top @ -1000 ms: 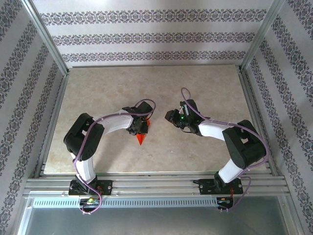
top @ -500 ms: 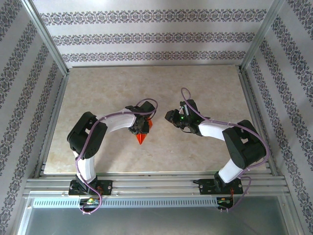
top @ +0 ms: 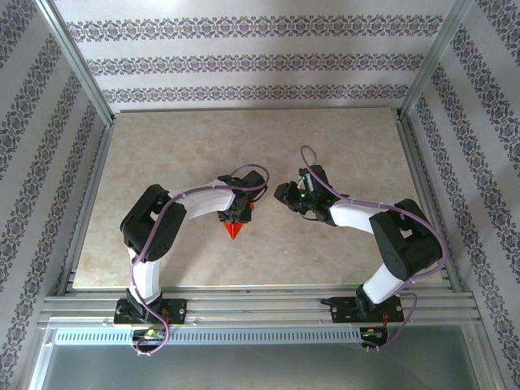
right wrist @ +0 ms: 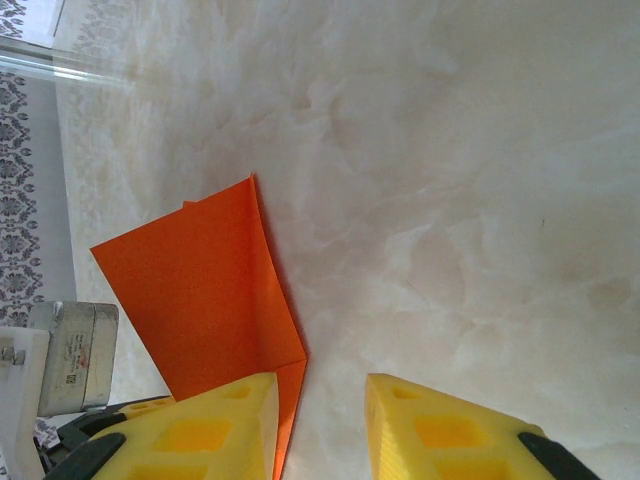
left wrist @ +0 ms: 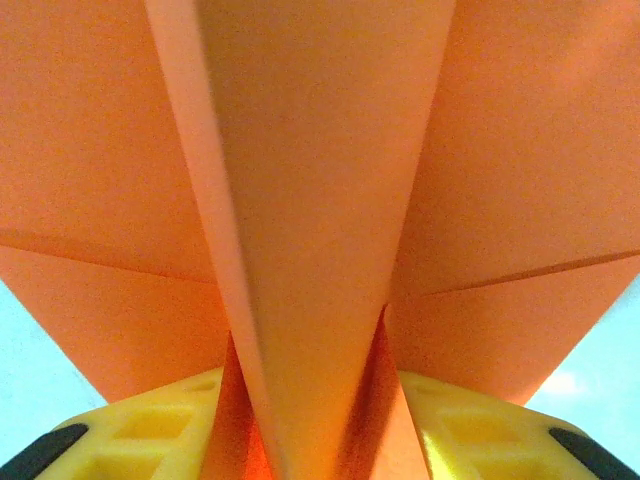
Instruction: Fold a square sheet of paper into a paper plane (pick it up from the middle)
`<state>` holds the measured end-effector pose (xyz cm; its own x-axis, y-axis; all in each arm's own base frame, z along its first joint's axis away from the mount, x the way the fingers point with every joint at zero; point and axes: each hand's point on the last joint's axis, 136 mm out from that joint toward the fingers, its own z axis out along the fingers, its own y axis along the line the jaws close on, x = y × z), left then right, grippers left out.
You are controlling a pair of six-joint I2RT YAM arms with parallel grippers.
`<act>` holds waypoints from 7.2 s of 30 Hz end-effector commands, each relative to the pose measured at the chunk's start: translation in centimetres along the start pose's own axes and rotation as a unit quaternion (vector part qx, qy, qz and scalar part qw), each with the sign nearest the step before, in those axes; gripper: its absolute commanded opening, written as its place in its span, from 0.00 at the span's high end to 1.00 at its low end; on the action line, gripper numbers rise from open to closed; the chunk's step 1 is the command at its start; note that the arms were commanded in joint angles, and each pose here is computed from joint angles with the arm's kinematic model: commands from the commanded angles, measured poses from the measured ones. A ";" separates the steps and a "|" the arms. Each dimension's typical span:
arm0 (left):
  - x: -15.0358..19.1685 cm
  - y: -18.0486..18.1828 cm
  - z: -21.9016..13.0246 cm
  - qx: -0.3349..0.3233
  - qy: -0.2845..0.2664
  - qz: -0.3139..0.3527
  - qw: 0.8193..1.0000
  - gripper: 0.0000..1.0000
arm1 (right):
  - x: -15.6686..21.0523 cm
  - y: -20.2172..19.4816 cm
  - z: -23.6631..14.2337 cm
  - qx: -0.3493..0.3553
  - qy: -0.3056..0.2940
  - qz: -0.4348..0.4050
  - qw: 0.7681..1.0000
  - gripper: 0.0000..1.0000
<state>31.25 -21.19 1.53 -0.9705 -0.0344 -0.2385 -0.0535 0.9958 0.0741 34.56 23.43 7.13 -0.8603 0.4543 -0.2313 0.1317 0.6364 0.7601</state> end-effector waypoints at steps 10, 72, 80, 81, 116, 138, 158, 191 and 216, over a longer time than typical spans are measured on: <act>0.5 0.3 -1.1 -0.004 0.004 -0.002 1.000 0.63 | -0.4 -0.4 -0.1 0.005 -0.007 -0.004 1.000 0.70; -16.4 -3.9 -0.4 0.065 -0.095 -0.047 0.992 0.95 | -4.0 -3.1 -8.1 0.113 -0.102 -0.109 0.982 0.05; -16.9 -4.2 1.5 0.057 -0.076 -0.047 0.994 0.93 | -4.1 -3.9 -8.8 0.136 -0.104 -0.123 0.977 0.02; -16.9 -4.2 1.6 0.056 -0.074 -0.046 0.995 0.92 | -4.1 -3.9 -8.7 0.135 -0.103 -0.123 0.978 0.02; -17.9 -4.6 0.3 0.052 -0.075 -0.037 0.995 0.57 | -4.7 -2.9 -9.1 0.127 -0.115 -0.122 0.978 0.02; -16.6 11.7 -18.8 0.025 -0.326 -0.126 0.937 0.13 | -13.5 1.1 -23.4 0.242 -0.383 -0.246 0.857 0.02; -4.3 30.4 -8.8 -0.162 -0.391 -0.204 0.883 0.01 | -11.3 -13.8 -20.7 0.325 -0.362 -0.282 0.827 0.02; -9.7 24.4 -4.0 0.008 -0.508 -0.073 0.858 0.01 | -15.7 -11.2 -14.1 0.186 -0.359 -0.358 0.842 0.02; -10.7 23.9 -3.3 -0.017 -0.483 -0.058 0.874 0.01 | -15.9 -11.4 -13.9 0.203 -0.353 -0.355 0.841 0.02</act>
<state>39.27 2.73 9.10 -0.2979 -0.0465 -0.9535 -0.1518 0.9884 -0.0008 39.19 0.13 9.44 -0.3433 0.0317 -0.9387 -0.0151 0.9991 0.0392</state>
